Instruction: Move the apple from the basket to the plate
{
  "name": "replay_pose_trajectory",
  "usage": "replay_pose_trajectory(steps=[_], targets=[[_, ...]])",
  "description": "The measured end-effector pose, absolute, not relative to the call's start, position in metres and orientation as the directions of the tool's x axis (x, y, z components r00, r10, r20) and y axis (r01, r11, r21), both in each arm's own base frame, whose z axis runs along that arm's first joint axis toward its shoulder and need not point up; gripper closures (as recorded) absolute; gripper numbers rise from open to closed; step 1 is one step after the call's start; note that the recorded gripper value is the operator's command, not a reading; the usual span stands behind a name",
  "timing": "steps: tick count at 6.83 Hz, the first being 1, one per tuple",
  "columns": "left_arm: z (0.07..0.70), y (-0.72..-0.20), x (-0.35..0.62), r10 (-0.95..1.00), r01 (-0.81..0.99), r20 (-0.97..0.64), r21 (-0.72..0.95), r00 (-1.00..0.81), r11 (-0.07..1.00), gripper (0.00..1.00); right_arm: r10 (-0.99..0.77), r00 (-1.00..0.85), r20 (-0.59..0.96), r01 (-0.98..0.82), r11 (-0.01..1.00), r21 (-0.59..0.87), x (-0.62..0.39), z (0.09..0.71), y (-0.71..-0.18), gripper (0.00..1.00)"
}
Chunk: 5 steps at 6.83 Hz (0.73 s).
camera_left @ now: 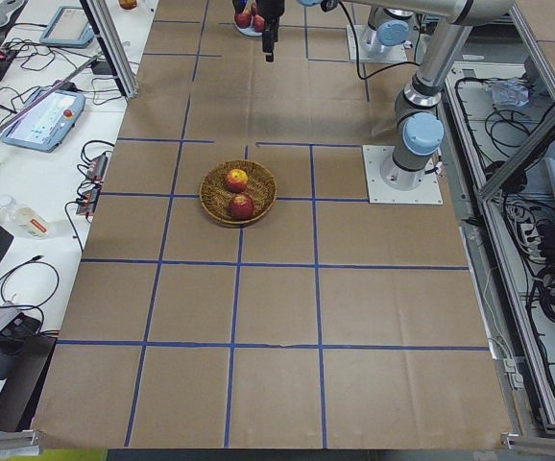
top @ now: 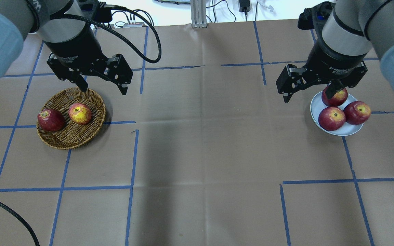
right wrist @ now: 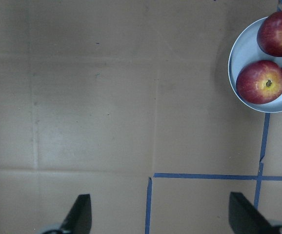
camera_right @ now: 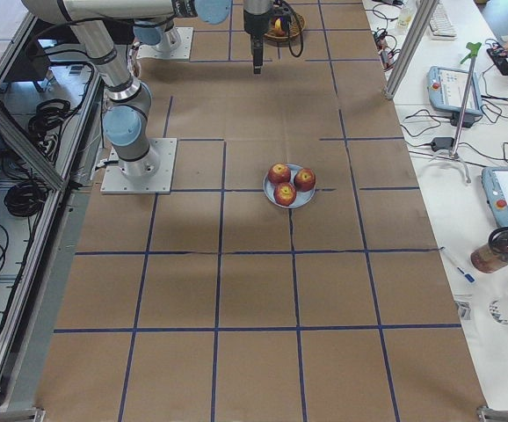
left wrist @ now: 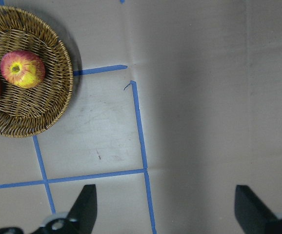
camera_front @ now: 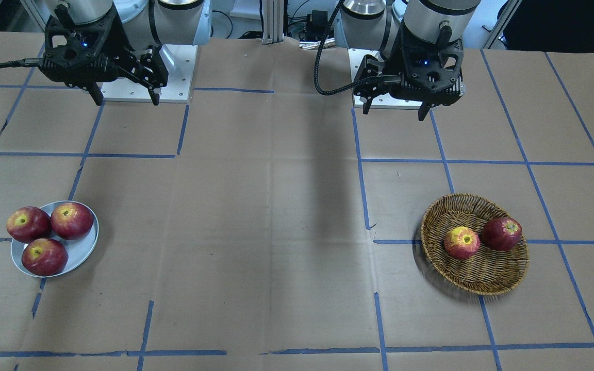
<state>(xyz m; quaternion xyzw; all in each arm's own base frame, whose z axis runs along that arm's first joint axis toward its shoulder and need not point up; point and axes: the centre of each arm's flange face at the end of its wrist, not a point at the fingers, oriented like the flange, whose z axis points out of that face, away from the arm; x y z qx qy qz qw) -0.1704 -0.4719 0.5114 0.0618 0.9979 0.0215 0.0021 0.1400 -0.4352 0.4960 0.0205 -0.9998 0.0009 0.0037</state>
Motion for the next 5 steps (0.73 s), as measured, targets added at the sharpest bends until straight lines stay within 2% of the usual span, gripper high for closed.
replay_pose_trajectory(steps=[5], targets=[[0.5127, -0.472, -0.1681, 0.119, 0.119, -0.006, 0.041, -0.993, 0.992, 0.01, -0.042, -0.999, 0.008, -0.042, 0.999, -0.001, 0.1399, 0.4958, -0.4351, 0.0]])
